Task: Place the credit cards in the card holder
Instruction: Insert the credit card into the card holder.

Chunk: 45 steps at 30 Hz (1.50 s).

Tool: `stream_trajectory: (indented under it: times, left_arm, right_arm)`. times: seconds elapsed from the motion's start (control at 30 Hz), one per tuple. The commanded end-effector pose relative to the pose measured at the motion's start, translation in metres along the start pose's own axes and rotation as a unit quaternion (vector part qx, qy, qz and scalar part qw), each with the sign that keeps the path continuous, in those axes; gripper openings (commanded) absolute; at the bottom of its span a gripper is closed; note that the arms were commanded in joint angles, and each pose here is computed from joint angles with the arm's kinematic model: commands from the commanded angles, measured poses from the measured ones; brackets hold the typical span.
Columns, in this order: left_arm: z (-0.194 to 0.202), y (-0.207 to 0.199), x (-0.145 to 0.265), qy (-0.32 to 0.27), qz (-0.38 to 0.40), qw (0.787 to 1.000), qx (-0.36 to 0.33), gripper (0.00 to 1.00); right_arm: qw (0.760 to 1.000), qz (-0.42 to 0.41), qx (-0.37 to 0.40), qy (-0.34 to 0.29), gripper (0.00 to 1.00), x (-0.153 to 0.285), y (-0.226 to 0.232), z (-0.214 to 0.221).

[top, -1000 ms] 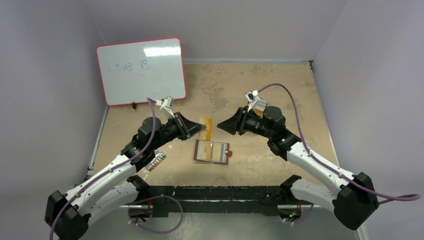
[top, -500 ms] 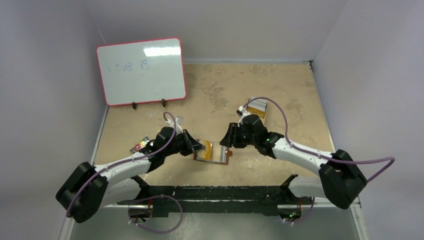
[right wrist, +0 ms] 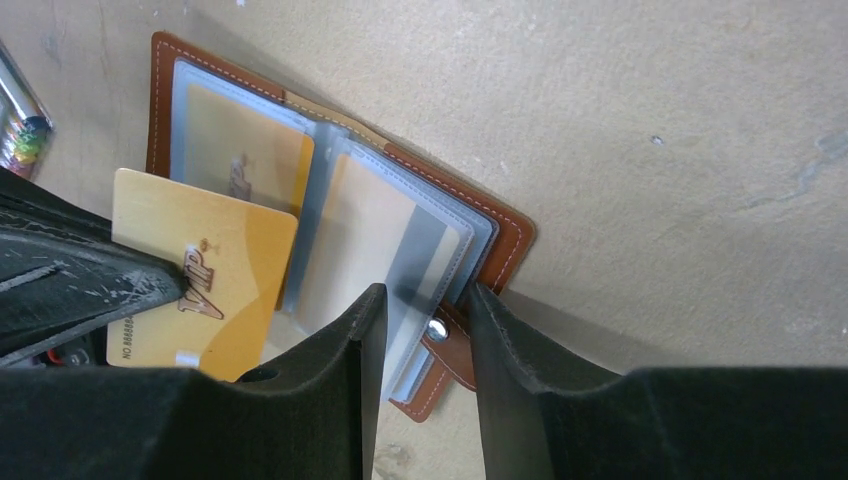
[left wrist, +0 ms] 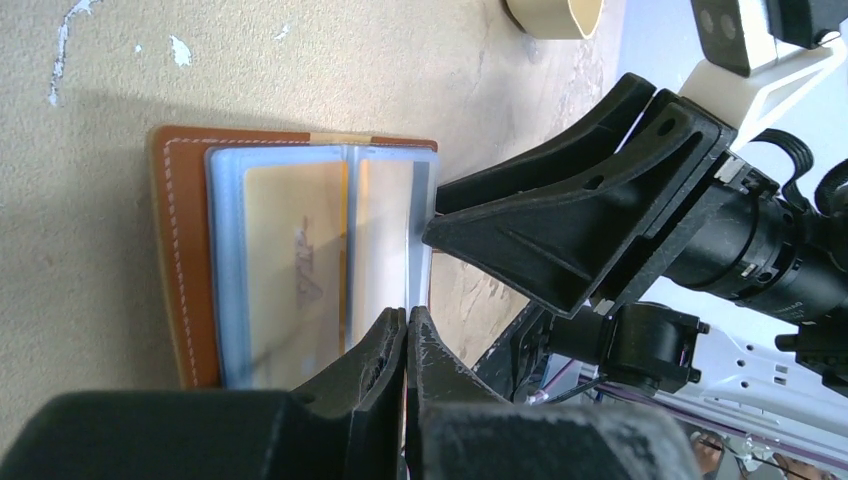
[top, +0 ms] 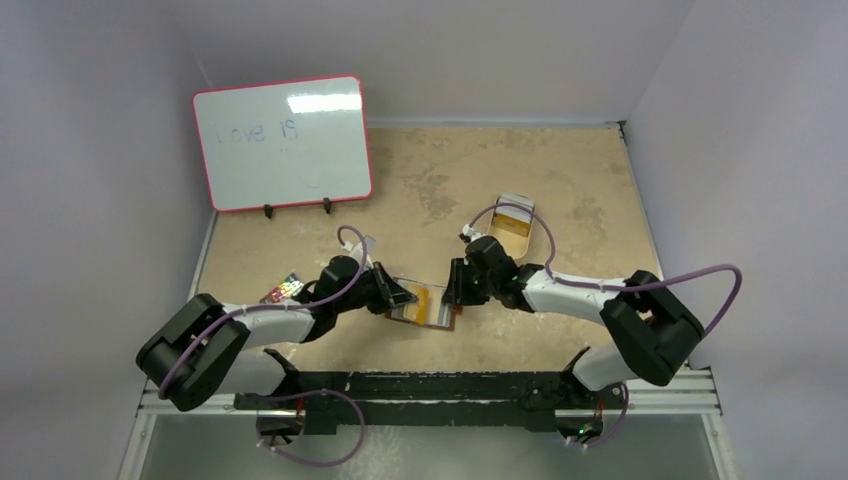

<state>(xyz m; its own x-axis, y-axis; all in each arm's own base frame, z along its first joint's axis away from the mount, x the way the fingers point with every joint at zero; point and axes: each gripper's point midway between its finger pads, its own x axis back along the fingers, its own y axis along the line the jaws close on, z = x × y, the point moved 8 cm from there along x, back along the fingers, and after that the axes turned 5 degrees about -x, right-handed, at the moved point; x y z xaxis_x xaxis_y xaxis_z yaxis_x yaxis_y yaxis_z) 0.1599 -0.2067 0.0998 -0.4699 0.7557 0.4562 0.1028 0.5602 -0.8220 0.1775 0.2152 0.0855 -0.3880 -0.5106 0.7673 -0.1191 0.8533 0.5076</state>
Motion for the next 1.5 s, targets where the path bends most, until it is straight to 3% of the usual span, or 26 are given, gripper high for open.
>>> stream_trajectory:
  times: [0.0,0.53,1.0,1.27,1.47]
  left_arm:
    - [-0.002,-0.007,-0.003,-0.005,0.032,0.999,-0.012,0.00]
    - [-0.004,0.008,-0.003,-0.010,-0.050,0.998,-0.035,0.00]
    - [-0.005,-0.001,-0.004,-0.011,-0.011,0.999,-0.028,0.00]
    - [-0.013,-0.021,0.007,-0.041,0.027,0.999,-0.021,0.00]
    - [-0.010,-0.012,0.002,-0.033,0.014,0.999,-0.025,0.00]
  right_arm:
    - [0.999,0.022,0.028,-0.010,0.38,-0.003,0.005,-0.005]
    - [0.996,0.066,0.051,-0.013,0.29,-0.005,-0.005,-0.006]
    - [0.997,0.060,0.047,-0.011,0.29,-0.007,-0.005,-0.004]
    - [0.997,0.060,0.047,-0.015,0.30,-0.006,-0.006,-0.004]
    - [0.997,0.056,0.046,-0.016,0.30,-0.008,-0.005,-0.005]
